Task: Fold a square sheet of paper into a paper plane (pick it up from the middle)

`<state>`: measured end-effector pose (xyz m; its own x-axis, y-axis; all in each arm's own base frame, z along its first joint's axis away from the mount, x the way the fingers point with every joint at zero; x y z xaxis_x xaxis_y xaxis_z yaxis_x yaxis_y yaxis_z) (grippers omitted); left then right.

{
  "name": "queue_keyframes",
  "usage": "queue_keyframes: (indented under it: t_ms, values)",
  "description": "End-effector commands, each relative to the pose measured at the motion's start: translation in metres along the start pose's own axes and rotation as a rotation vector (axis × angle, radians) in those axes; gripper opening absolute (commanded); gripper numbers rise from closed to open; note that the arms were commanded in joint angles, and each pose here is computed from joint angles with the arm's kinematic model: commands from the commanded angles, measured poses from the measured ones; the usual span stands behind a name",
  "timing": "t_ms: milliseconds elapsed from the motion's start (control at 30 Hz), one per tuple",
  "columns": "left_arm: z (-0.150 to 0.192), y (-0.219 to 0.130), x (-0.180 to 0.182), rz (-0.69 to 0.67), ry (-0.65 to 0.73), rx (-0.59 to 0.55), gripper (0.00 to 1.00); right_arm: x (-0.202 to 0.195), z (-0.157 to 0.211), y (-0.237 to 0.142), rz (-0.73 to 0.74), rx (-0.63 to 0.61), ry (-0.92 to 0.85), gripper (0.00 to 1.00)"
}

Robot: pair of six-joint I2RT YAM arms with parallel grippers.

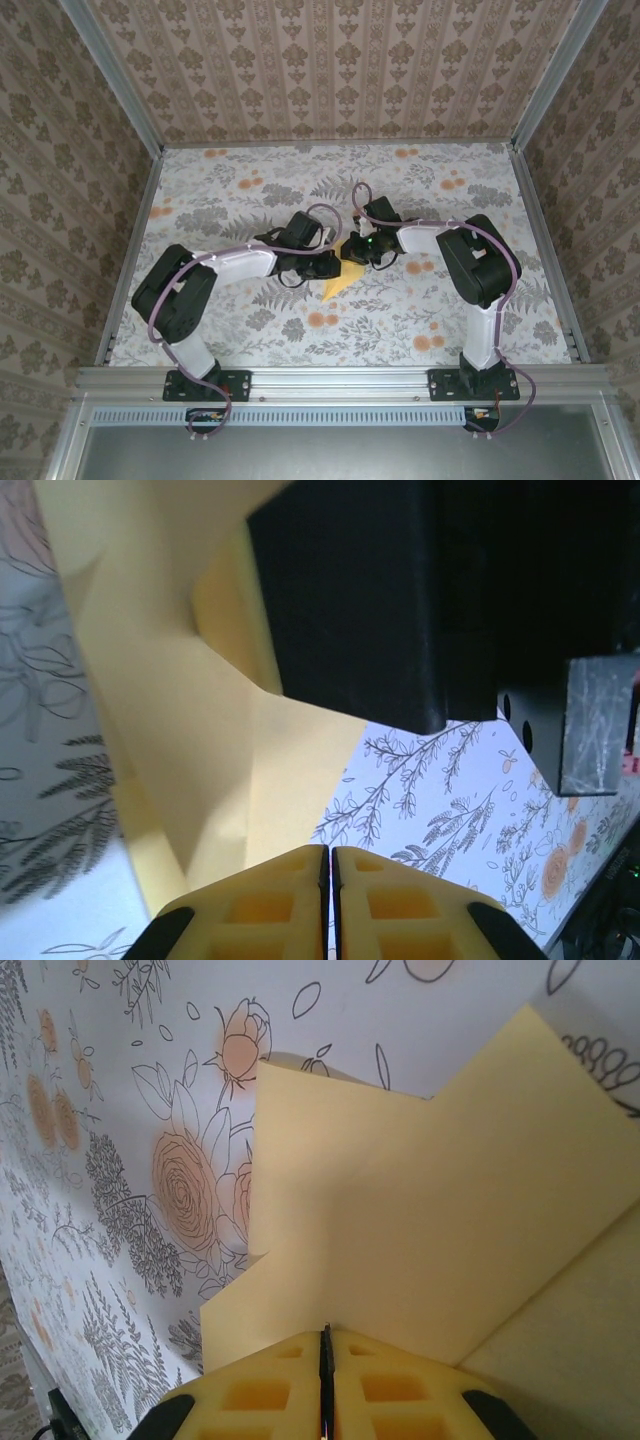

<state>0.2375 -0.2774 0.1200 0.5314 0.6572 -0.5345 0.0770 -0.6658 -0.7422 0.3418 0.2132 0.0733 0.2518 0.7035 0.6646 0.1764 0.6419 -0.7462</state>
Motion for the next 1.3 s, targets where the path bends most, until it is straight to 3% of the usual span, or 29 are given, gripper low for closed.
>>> queue_keyframes:
  t_ms: [0, 800, 1267]
  values:
    - [0.001, 0.008, 0.000, -0.007, -0.042, 0.015, 0.12, -0.039, 0.010, 0.010, 0.201, 0.020, 0.072, 0.10]
    - [0.037, 0.017, 0.023, -0.144, -0.108, 0.140, 0.12, -0.050, 0.011, 0.015, 0.275, 0.030, 0.120, 0.10]
    - [0.024, 0.010, -0.010, -0.083, 0.020, 0.087, 0.16, -0.040, 0.010, 0.010, 0.241, 0.031, 0.121, 0.12]
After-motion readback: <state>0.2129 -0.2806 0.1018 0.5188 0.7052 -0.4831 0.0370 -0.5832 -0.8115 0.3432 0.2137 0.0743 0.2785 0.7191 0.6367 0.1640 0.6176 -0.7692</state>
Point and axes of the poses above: each hand's point on the last joint's axis, 136 mm out from that joint toward the fingers, its own y axis out along the fingers, its own x axis along the line the jaws close on, z = x × y, the point moved 8 cm from there along -y, back along the fingers, and after that the axes turned 15 degrees about y, right-handed, at the moved point
